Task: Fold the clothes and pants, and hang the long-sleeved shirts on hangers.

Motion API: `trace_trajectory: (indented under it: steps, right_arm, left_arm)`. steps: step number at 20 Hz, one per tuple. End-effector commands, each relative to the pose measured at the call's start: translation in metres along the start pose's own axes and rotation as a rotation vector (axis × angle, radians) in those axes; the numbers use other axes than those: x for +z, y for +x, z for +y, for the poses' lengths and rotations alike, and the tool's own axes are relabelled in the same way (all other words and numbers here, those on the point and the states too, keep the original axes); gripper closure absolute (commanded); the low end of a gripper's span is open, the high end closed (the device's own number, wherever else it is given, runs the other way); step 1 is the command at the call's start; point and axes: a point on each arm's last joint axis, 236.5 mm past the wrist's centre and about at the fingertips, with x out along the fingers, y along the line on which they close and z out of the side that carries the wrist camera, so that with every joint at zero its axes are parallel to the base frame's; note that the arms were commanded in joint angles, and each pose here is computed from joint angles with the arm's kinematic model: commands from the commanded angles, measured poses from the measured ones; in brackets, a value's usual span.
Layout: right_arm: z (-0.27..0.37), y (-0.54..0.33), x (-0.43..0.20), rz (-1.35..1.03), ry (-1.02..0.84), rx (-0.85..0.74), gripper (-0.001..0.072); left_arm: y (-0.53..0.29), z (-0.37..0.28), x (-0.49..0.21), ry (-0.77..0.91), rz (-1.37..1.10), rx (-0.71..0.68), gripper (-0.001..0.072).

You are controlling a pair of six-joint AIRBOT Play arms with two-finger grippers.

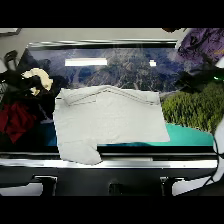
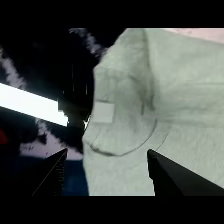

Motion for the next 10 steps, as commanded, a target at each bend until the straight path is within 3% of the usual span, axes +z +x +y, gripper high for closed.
trace_trajectory:
  steps: [1,5,10]
  right_arm:
    - [-0.054,-0.030,-0.057,0.033,0.145,0.146,0.0289]
    - [-0.086,0.008,-0.150,0.172,0.258,0.192,0.0290]
    - [-0.095,0.049,-0.224,0.350,0.240,0.156,0.0290]
  left_arm:
    - [-0.021,0.046,-0.065,-0.162,0.057,-0.032,0.0129]
    - [-0.013,0.077,-0.130,-0.291,0.092,-0.031,0.0129]
    - [-0.008,0.084,-0.145,-0.312,0.125,-0.020,0.0129]
